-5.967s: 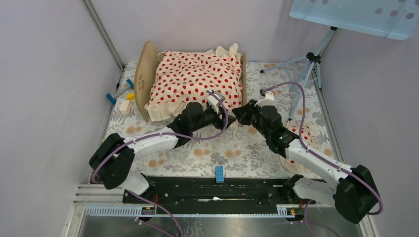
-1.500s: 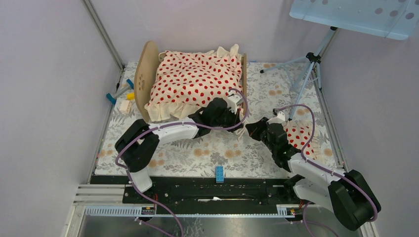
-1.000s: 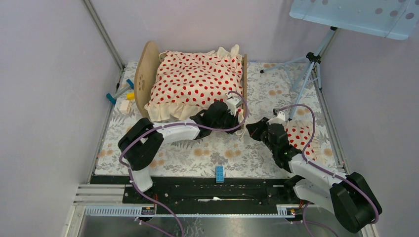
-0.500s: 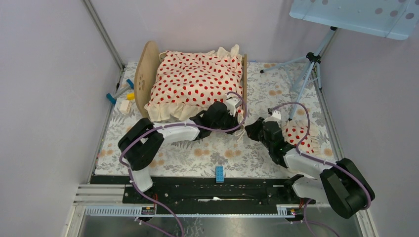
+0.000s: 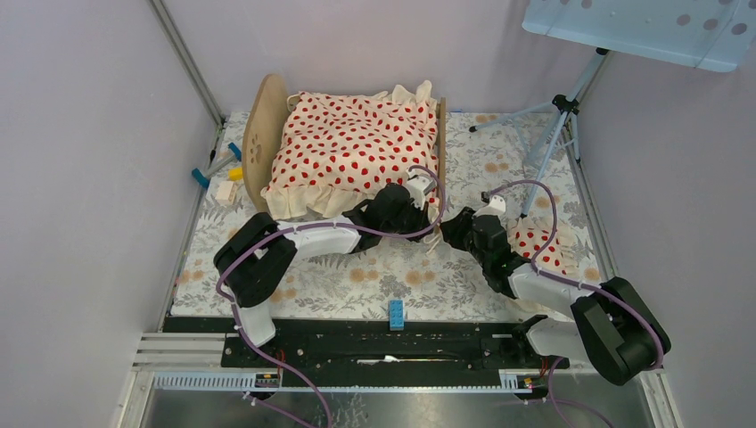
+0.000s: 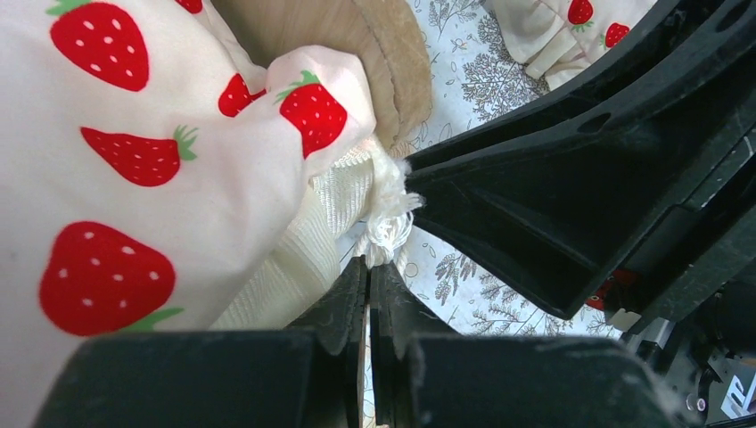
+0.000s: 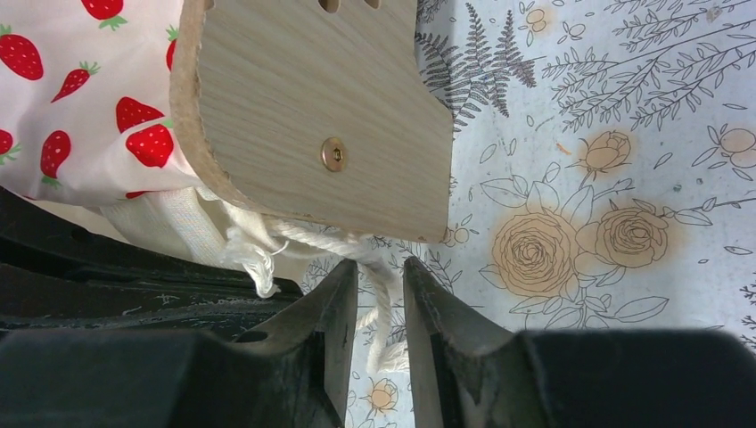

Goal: Set up the pet bed
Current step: Tie the ropes to the bed frame.

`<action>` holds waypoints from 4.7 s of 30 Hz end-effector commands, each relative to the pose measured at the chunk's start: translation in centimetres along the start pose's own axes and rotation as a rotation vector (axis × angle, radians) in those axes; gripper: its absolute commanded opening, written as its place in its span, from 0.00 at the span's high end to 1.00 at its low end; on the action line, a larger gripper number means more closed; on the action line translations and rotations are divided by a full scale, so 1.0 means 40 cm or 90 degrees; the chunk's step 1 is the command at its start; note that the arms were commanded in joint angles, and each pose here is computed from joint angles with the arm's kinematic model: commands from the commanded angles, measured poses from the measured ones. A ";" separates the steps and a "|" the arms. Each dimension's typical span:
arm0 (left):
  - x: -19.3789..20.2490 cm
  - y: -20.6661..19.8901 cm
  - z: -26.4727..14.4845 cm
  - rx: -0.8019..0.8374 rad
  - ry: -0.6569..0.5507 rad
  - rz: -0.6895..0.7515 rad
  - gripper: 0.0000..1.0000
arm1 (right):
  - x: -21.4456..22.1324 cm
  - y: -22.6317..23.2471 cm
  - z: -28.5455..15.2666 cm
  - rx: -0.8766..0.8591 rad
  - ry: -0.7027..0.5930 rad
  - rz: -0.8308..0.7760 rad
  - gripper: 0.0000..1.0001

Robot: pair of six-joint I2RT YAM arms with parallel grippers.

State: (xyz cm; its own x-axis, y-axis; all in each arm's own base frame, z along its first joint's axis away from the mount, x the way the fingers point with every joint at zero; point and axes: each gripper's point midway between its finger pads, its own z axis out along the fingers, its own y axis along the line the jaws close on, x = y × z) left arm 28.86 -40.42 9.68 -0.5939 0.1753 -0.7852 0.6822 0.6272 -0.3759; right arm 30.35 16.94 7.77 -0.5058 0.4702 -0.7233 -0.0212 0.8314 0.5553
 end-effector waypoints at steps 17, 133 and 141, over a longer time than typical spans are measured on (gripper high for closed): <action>-0.081 -0.030 -0.014 0.026 -0.052 0.007 1.00 | -0.075 0.046 -0.006 -0.043 -0.049 -0.036 1.00; -0.047 -0.031 0.045 0.037 -0.045 0.007 1.00 | -0.131 0.139 -0.082 -0.119 -0.015 -0.145 1.00; -0.035 -0.034 0.048 0.046 -0.038 0.014 1.00 | -0.124 0.160 -0.084 -0.145 0.001 -0.149 1.00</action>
State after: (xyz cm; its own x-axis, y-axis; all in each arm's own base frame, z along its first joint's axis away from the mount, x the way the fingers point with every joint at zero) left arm 29.63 -42.00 9.07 -0.5845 0.1686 -0.7936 0.6947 0.6093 -0.3822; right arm 29.30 18.09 13.61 -0.4967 0.2562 -0.8292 -0.2819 0.8560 0.4333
